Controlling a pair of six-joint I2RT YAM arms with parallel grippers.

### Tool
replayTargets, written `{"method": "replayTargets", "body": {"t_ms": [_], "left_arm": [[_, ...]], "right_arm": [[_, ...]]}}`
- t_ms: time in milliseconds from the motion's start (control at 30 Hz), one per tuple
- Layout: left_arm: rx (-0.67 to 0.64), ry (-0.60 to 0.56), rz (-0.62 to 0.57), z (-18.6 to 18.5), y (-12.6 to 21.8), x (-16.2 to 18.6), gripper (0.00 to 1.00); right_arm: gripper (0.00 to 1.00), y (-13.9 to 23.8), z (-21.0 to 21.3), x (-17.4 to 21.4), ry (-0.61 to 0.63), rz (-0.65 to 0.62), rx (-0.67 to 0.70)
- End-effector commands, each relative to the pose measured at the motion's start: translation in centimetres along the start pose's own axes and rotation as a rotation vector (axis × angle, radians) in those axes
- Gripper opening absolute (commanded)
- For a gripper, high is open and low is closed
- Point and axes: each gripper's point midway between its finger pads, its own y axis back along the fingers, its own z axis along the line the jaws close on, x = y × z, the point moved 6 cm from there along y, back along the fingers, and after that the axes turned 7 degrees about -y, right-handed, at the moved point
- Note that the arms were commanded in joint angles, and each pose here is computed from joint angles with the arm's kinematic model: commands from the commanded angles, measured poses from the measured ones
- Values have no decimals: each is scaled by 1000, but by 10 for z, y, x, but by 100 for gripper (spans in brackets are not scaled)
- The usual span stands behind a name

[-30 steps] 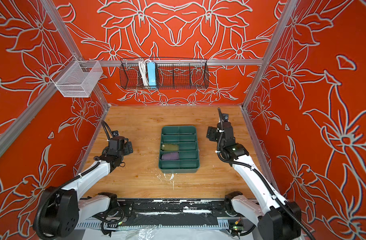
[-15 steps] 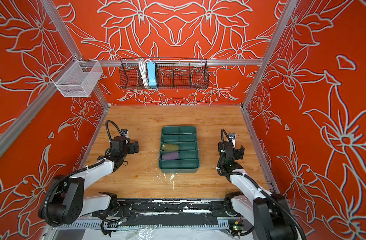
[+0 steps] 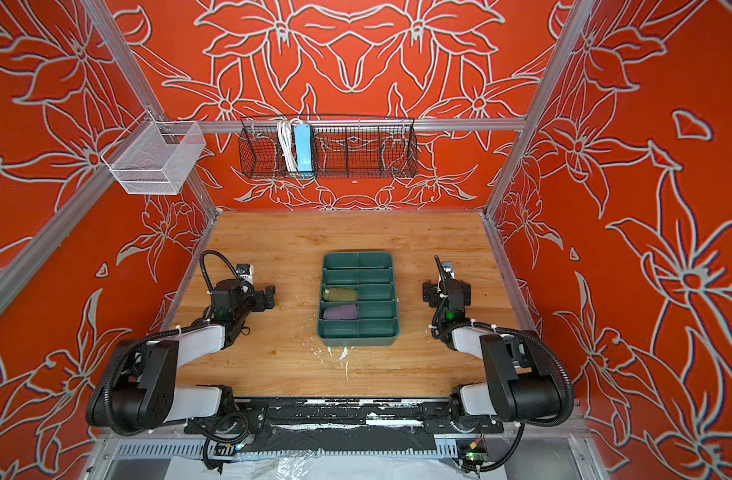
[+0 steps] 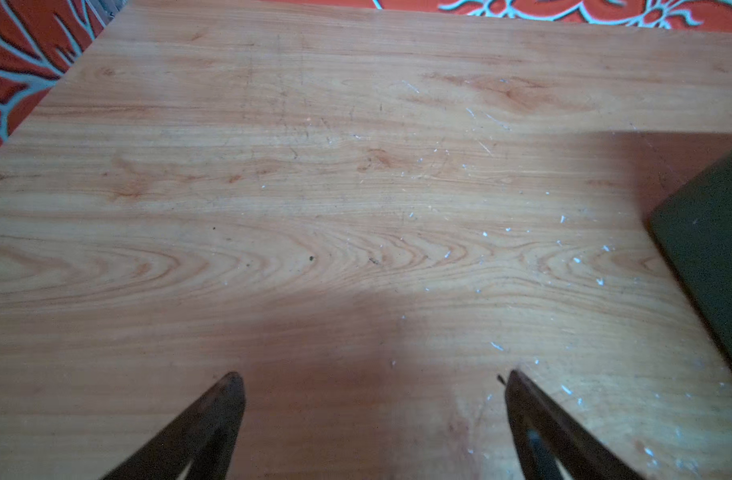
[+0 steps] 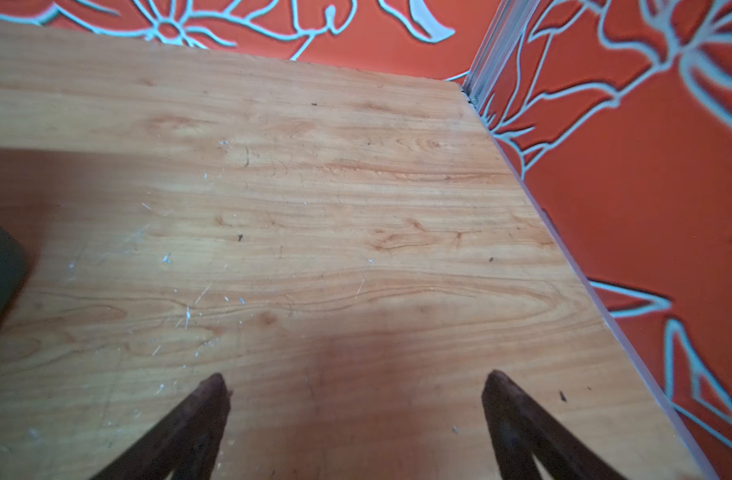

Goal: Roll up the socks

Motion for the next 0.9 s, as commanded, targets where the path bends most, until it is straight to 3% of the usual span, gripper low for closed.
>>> {"method": "replayTargets", "body": {"t_ms": [0, 867], "left_arm": [[15, 24, -31, 3, -2, -11, 97], [13, 18, -31, 1, -2, -10, 97]], "right_arm": [[98, -4, 2, -10, -46, -22, -67], [98, -2, 1, -8, -44, -39, -66]]}}
